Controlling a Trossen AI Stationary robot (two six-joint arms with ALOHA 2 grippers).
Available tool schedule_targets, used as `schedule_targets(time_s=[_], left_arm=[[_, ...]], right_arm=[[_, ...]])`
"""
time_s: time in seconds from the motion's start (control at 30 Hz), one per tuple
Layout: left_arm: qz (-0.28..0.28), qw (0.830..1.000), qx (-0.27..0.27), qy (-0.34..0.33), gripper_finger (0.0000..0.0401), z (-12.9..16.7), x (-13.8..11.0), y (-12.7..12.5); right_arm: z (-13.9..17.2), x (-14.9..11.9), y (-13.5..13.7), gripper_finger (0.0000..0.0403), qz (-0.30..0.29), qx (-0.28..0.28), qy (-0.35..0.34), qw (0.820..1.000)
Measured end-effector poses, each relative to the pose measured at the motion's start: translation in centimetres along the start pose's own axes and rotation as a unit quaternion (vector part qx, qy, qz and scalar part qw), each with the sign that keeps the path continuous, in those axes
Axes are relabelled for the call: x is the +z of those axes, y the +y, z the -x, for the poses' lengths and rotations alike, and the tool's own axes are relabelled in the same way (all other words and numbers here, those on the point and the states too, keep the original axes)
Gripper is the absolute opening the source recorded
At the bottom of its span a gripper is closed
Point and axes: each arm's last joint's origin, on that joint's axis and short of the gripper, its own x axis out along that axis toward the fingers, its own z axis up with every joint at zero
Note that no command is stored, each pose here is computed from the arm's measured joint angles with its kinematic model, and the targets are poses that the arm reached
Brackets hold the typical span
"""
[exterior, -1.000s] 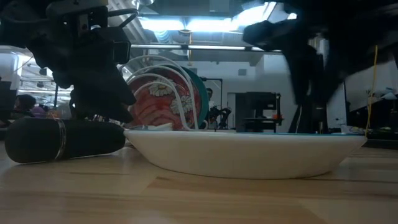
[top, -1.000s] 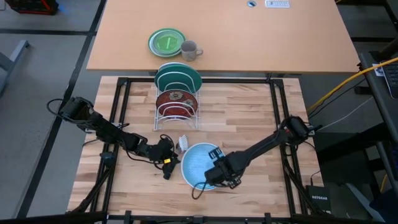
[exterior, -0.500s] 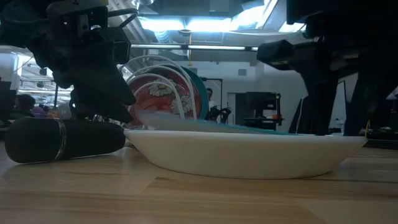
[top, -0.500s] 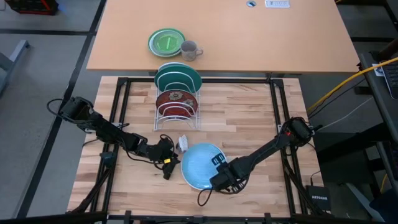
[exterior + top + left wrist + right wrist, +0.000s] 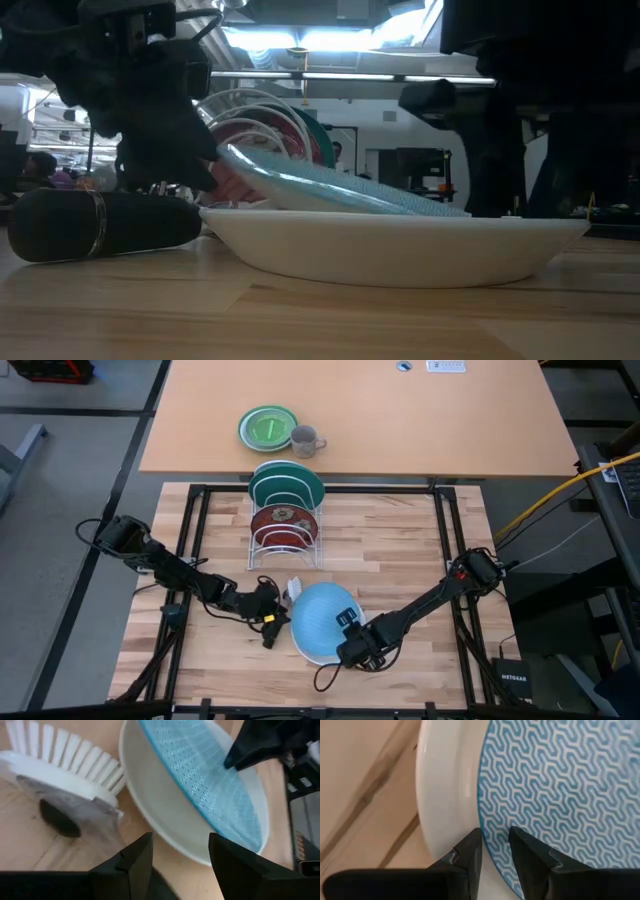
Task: Sort dishes
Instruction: Put the blue plate into the white dish rack
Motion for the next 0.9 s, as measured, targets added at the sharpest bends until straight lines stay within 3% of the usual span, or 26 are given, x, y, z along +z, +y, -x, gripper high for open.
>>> schedule_targets(time_s=[0.6,0.9], left_arm=[[0.014,0.999,-0.029,-0.021,0.0182,1.2,1.1,-0.7],[0.063,0.998,0.009,-0.02,0.0182,0.7,1.8,0.6]], right_arm=[[0.0,0.0,-0.1,0.0108,0.0,-0.018,0.0,1.0],[0.0,0.0,-0.1,0.0108,0.0,-0.019,0.002,1.0]])
